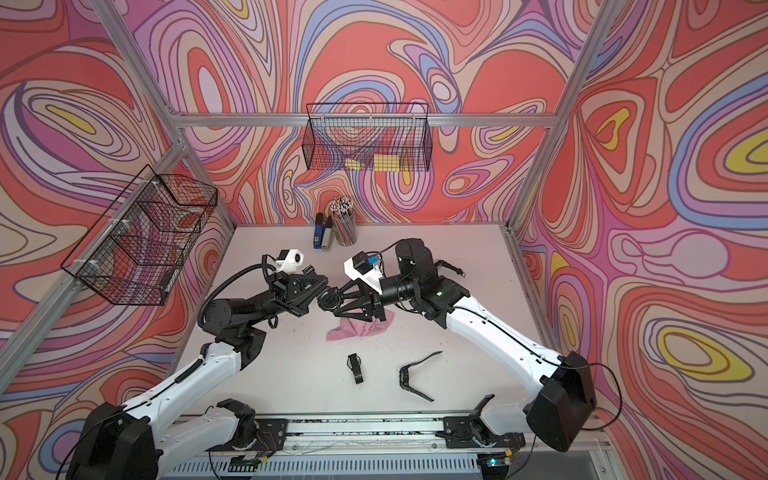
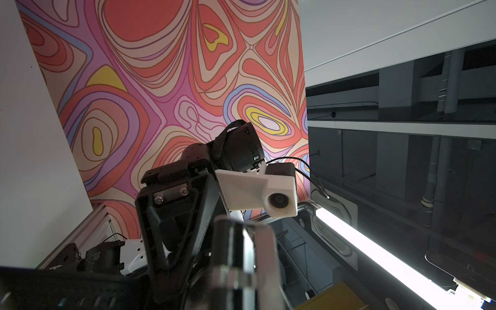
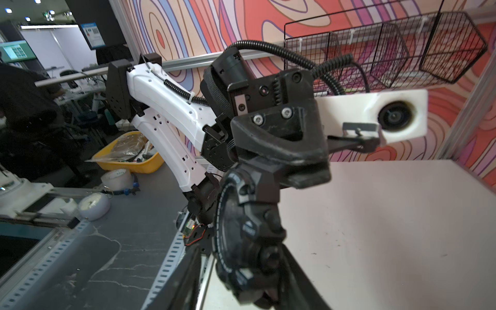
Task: Wipe the watch dial
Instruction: Adjust the watch.
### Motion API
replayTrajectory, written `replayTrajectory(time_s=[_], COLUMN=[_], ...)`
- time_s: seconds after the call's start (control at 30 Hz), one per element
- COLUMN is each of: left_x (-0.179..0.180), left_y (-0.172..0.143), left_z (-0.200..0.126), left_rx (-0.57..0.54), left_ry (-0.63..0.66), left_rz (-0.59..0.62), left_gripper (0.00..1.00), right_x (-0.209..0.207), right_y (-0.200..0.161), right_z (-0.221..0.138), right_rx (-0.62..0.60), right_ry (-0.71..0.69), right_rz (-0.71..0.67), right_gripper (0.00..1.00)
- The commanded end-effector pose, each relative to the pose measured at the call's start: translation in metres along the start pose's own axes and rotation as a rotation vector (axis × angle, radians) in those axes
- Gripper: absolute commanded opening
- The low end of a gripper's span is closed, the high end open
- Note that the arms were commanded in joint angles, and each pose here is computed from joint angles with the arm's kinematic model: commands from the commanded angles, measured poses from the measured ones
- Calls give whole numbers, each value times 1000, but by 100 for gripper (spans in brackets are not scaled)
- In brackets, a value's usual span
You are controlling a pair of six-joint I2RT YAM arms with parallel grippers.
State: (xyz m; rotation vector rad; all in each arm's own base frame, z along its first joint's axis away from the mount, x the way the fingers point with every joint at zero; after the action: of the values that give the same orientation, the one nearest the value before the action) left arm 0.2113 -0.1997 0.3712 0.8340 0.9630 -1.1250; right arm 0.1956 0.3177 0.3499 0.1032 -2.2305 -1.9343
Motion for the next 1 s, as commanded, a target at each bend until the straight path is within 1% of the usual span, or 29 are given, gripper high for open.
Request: replayTrajectory(time_s=[0.0,0.07,0.17,0.27,0.5,0.67,0.7,0.77,0.9,0.93,0.97], left_x=[-21,-24,-24,-21,-20,-21,-21,-20,-16,-16,-16], left_y=[-8,-9,-8,-6,-2,-2,-2,-3,-3,-3,-3], left_z=[0,1,1,0,1,0,0,0,-2,-2,-3], left_rx=[21,24,16,6,-10,-16,-16,-11,-20,-22,-21], left_ry=[-69,-74,-78,-76,-78,-82,-82,-81,-76,-77,-76], left_rz=[51,57,56,47,39,40,40,39,32,34,37], left_gripper=[0,0,0,0,0,0,0,0,0,0,4], right_x=[5,8,10,13,17,17,16,15,13,12,12], right_y=[-8,-11,-13,-14,-21,-26,-26,-25,-21,-21,-21], right_z=[4,4,2,2,5,9,10,10,10,11,11], right_rx=[2,4,0,-3,9,23,24,21,17,19,19], right_ry=[38,41,39,46,64,62,59,54,44,41,38], right_rz=[15,22,26,31,52,57,57,51,48,51,55], right_gripper=[33,28,25,23,33,33,32,25,1,0,0])
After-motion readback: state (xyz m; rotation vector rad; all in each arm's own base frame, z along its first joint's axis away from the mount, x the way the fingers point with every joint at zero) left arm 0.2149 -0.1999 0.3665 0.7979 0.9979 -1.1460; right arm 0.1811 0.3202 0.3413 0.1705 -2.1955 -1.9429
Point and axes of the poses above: each gripper's point midway between its finger pads, its own z axis out along the fingers, its own x axis along the line the jaws close on, y = z × x, the point moved 3 cm from there along -z, back along the fingers
